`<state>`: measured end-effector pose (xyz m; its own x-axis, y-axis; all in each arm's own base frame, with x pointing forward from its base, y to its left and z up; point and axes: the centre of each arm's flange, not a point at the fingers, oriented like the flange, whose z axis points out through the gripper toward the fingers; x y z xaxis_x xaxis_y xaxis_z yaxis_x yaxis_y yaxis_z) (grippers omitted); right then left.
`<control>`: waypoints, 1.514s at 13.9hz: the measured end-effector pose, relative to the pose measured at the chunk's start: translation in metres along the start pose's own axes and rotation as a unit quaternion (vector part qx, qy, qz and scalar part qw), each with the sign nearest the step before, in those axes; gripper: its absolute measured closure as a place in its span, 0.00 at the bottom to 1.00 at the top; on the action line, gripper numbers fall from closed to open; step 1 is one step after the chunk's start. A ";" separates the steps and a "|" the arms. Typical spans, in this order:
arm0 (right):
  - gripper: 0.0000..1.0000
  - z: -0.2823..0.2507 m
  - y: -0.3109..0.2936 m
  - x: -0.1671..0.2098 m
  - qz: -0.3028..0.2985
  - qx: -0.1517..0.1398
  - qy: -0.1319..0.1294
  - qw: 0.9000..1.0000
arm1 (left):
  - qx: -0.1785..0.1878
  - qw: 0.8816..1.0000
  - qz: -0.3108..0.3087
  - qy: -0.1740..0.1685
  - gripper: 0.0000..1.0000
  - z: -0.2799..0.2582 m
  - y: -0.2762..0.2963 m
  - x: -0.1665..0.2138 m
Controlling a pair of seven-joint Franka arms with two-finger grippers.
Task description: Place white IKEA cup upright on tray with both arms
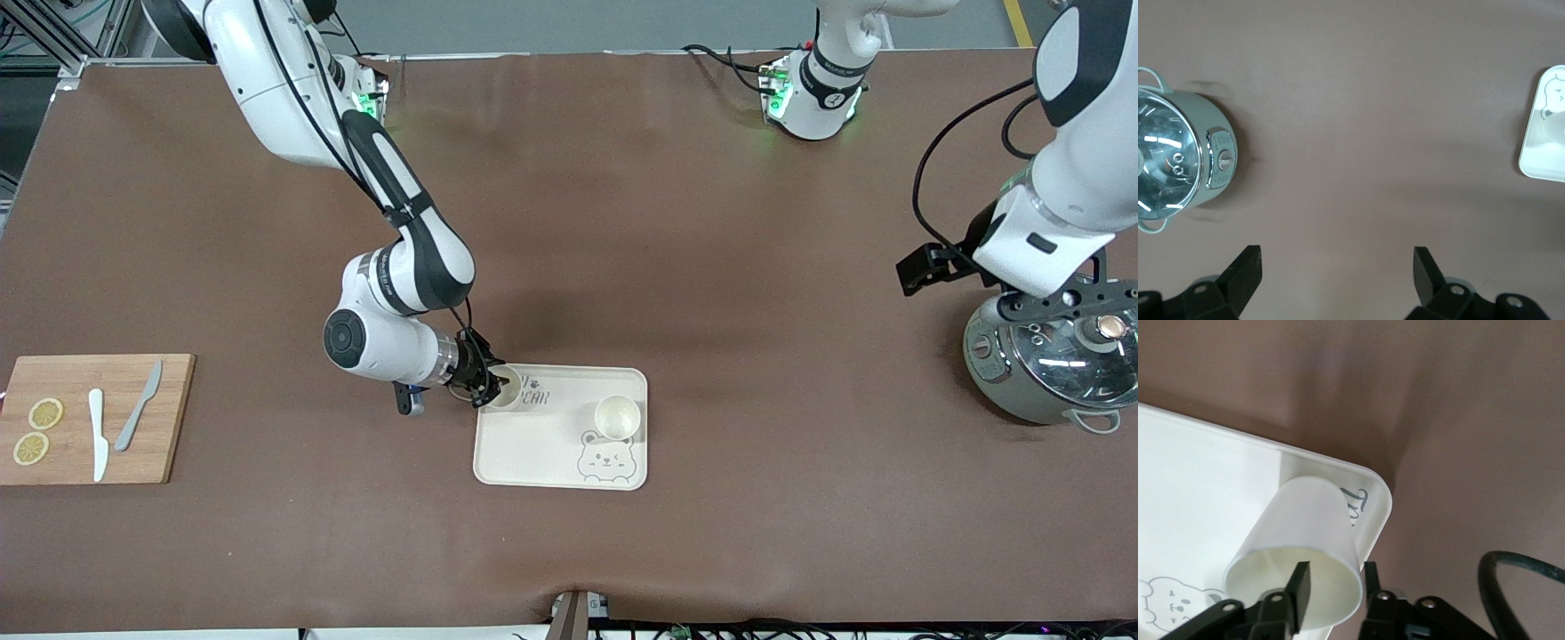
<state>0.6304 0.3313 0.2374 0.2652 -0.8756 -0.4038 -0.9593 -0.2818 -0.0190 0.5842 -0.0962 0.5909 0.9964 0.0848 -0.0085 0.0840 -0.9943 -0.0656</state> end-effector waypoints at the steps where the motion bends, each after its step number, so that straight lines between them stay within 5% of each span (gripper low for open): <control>1: 0.46 -0.003 -0.002 -0.002 -0.005 0.000 0.003 1.000 | -0.002 1.000 0.000 0.001 0.00 -0.003 -0.001 -0.004; 6: 0.00 -0.022 -0.003 -0.016 0.003 -0.054 -0.012 0.998 | -0.007 1.000 0.018 0.003 0.00 -0.008 -0.007 -0.010; 9: 0.00 -0.051 -0.004 -0.024 -0.001 -0.114 -0.015 0.993 | -0.014 1.000 0.016 0.001 0.00 -0.007 -0.012 -0.008; 13: 0.00 -0.103 -0.025 -0.025 -0.036 -0.076 -0.016 0.996 | -0.016 1.000 0.017 0.003 0.00 -0.009 -0.012 -0.010; 17: 0.00 -0.181 -0.013 -0.009 -0.033 -0.108 -0.025 0.993 | -0.015 1.000 0.017 0.001 0.00 -0.008 -0.011 -0.010; 21: 0.00 -0.248 -0.003 0.022 -0.043 -0.088 0.005 0.995 | -0.015 1.000 0.018 0.000 0.00 -0.004 -0.010 -0.008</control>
<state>0.6636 0.2157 0.4552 0.3479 -0.8485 -0.3988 -0.9013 -0.4198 0.1070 0.5753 -0.0868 0.5952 0.9987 0.0498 -0.0099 0.0494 -0.9982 -0.0351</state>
